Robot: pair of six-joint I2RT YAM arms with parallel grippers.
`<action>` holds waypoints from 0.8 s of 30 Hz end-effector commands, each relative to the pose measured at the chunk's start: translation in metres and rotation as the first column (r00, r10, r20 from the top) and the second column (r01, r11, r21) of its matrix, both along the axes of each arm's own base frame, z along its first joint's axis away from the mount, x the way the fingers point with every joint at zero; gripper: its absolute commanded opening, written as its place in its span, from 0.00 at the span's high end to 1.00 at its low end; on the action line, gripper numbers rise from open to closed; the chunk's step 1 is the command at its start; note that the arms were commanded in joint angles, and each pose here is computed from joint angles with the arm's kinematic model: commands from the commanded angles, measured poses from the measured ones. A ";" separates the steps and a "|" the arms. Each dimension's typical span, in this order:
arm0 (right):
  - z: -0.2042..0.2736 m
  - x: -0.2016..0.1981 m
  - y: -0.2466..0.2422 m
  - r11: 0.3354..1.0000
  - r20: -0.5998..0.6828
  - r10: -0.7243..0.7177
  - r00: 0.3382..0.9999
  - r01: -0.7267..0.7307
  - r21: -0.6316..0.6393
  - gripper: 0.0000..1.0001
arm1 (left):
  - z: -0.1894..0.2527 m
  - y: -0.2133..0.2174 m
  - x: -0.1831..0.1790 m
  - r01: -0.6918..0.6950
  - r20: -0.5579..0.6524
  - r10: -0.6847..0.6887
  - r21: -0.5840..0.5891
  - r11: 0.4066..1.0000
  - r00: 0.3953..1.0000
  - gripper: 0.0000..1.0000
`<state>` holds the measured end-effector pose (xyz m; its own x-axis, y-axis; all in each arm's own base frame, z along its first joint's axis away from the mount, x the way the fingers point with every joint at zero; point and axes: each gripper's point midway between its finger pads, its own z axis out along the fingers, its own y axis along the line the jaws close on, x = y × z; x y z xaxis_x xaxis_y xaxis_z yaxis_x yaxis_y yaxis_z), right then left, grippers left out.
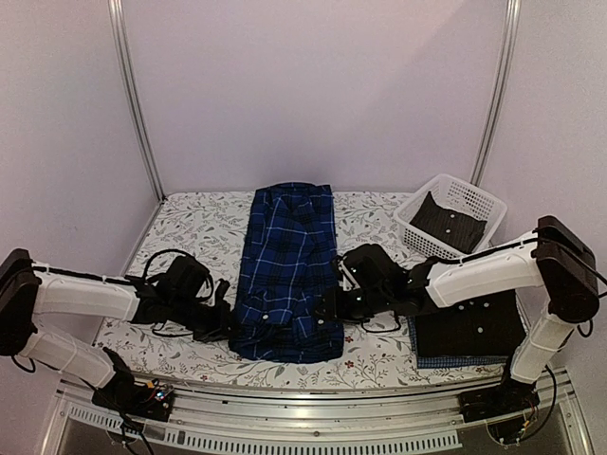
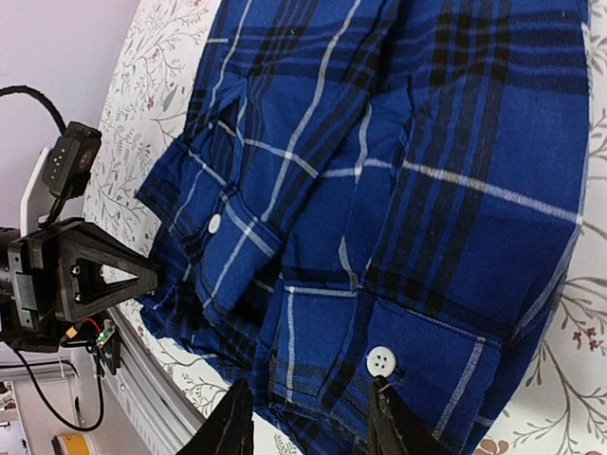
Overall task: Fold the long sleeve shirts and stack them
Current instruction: Smooth out the rectangle-folded shirt at the center of the board.
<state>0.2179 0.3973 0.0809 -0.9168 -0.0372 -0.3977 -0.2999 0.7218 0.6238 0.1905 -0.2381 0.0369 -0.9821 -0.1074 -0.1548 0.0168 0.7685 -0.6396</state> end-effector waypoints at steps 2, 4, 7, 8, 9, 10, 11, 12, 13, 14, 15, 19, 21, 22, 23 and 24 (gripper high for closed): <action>-0.034 -0.024 -0.001 1.000 -0.069 -0.018 0.997 0.017 -0.024 0.61 | -0.011 0.003 -0.020 -0.045 -0.049 0.043 -0.034 0.998 0.998 0.93; -0.044 -0.031 -0.007 0.999 -0.089 -0.032 0.996 0.029 -0.035 0.61 | -0.021 0.008 -0.028 -0.047 -0.072 0.046 -0.014 0.999 0.996 0.93; -0.056 -0.040 -0.014 0.998 -0.118 -0.048 0.992 0.044 -0.039 0.61 | -0.032 0.012 -0.034 -0.041 -0.098 0.043 0.018 0.999 0.994 0.93; -0.059 -0.043 -0.016 0.998 -0.125 -0.049 0.991 0.044 -0.043 0.61 | -0.035 0.012 -0.035 -0.037 -0.104 0.039 0.026 0.999 0.994 0.93; -0.064 -0.045 -0.018 0.998 -0.135 -0.052 0.990 0.046 -0.050 0.61 | -0.038 0.012 -0.037 -0.034 -0.109 0.038 0.035 0.999 0.993 0.93; -0.066 -0.048 -0.019 0.998 -0.143 -0.051 0.988 0.044 -0.055 0.61 | -0.038 0.011 -0.038 -0.032 -0.112 0.036 0.038 0.999 0.993 0.92; -0.068 -0.050 -0.019 0.997 -0.149 -0.051 0.987 0.043 -0.059 0.61 | -0.038 0.010 -0.038 -0.031 -0.112 0.036 0.039 0.999 0.993 0.92; -0.068 -0.051 -0.019 0.997 -0.151 -0.049 0.987 0.040 -0.060 0.61 | -0.037 0.009 -0.037 -0.032 -0.110 0.036 0.036 0.999 0.993 0.92; -0.065 -0.052 -0.019 0.998 -0.150 -0.047 0.988 0.039 -0.056 0.61 | -0.035 0.009 -0.036 -0.032 -0.107 0.036 0.036 0.999 0.994 0.92; -0.062 -0.052 -0.019 0.998 -0.146 -0.047 0.988 0.040 -0.055 0.61 | -0.033 0.008 -0.036 -0.031 -0.103 0.035 0.037 0.999 0.994 0.92; -0.057 -0.051 -0.019 0.998 -0.138 -0.049 0.989 0.042 -0.053 0.61 | -0.029 0.008 -0.035 -0.032 -0.100 0.035 0.040 0.999 0.994 0.92; -0.033 -0.048 -0.021 0.998 -0.101 -0.048 0.994 0.044 -0.045 0.60 | -0.005 0.010 -0.030 -0.039 -0.046 0.041 0.031 0.999 0.998 0.91; -0.019 -0.046 -0.023 0.998 -0.078 -0.048 0.996 0.045 -0.038 0.58 | 0.009 0.013 -0.029 -0.046 -0.019 0.047 0.025 0.999 0.999 0.89; -0.014 -0.046 -0.024 0.998 -0.070 -0.049 0.996 0.046 -0.037 0.58 | 0.015 0.015 -0.029 -0.053 -0.004 0.053 0.025 0.998 0.999 0.89; -0.008 -0.045 -0.023 0.999 -0.058 -0.046 0.997 0.045 -0.028 0.56 | 0.022 0.016 -0.028 -0.061 0.015 0.061 0.017 0.998 0.998 0.88; -0.005 -0.046 -0.027 0.998 -0.054 -0.043 0.998 0.041 -0.037 0.54 | 0.026 0.019 -0.026 -0.071 0.029 0.070 0.015 0.997 0.997 0.87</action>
